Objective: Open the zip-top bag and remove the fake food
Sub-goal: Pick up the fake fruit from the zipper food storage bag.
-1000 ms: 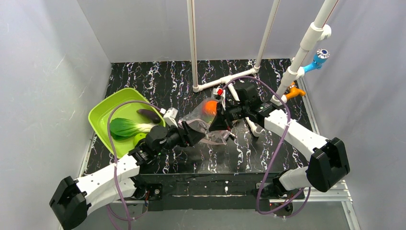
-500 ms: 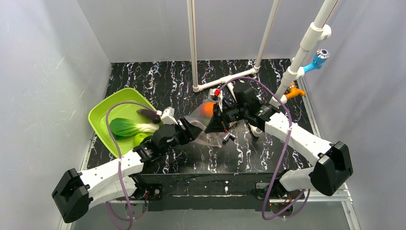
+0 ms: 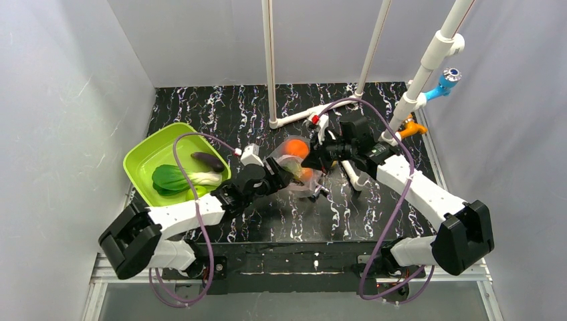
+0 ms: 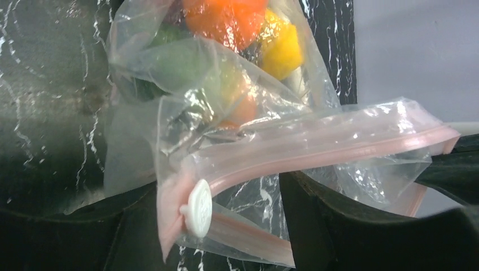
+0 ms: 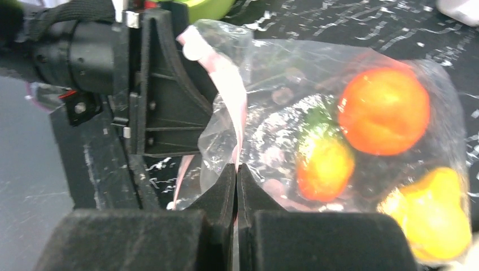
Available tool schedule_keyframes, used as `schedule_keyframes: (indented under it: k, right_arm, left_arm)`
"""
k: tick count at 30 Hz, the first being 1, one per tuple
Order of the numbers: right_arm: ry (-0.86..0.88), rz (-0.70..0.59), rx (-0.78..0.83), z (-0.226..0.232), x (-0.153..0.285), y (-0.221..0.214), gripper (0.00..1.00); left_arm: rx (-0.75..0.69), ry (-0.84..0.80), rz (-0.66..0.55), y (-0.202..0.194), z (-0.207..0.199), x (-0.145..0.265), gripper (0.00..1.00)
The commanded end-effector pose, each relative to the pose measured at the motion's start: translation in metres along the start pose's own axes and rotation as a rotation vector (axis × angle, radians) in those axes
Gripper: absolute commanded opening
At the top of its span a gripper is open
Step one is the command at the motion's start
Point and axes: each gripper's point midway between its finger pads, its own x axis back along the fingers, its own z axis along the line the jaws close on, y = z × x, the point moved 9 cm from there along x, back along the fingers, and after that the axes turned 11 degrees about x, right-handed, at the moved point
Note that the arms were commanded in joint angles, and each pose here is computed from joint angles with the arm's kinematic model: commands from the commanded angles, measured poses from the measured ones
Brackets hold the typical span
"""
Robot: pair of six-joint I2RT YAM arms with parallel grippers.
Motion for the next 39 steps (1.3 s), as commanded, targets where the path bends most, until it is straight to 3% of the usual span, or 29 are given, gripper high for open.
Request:
schedule_keyframes:
  k: [1, 5, 18, 27, 30, 33, 36, 39]
  right_arm:
    - [-0.144, -0.002, 0.033, -0.020, 0.005, -0.001, 0.01]
    - [-0.211, 0.023, 0.036, -0.029, 0.004, -0.005, 0.01]
    - [-0.156, 0.013, 0.031, -0.025, 0.002, -0.007, 0.01]
    - [-0.061, 0.024, 0.055, -0.019, 0.000, -0.009, 0.05]
    - [-0.039, 0.029, 0.066, -0.018, -0.001, -0.011, 0.17]
    - [-0.033, 0.043, 0.070, -0.018, -0.004, -0.014, 0.30]
    - [-0.024, 0.068, 0.071, -0.016, -0.011, -0.017, 0.42]
    - [-0.019, 0.096, 0.074, -0.014, -0.019, -0.020, 0.48]
  left_arm:
    - [0.009, -0.058, -0.093, 0.010, -0.021, -0.016, 0.61]
    - [0.027, -0.027, -0.094, 0.006, -0.023, -0.034, 0.61]
    - [0.211, 0.199, -0.165, 0.003, -0.014, -0.065, 0.67]
    - [0.181, 0.099, -0.173, 0.000, -0.002, -0.070, 0.65]
    - [0.178, 0.080, -0.190, 0.002, 0.006, -0.069, 0.51]
    - [0.163, 0.092, -0.193, 0.006, 0.009, -0.068, 0.28]
    - [0.121, 0.094, -0.194, 0.010, 0.005, -0.065, 0.21]
    - [0.091, 0.091, -0.194, 0.013, 0.000, -0.060, 0.17]
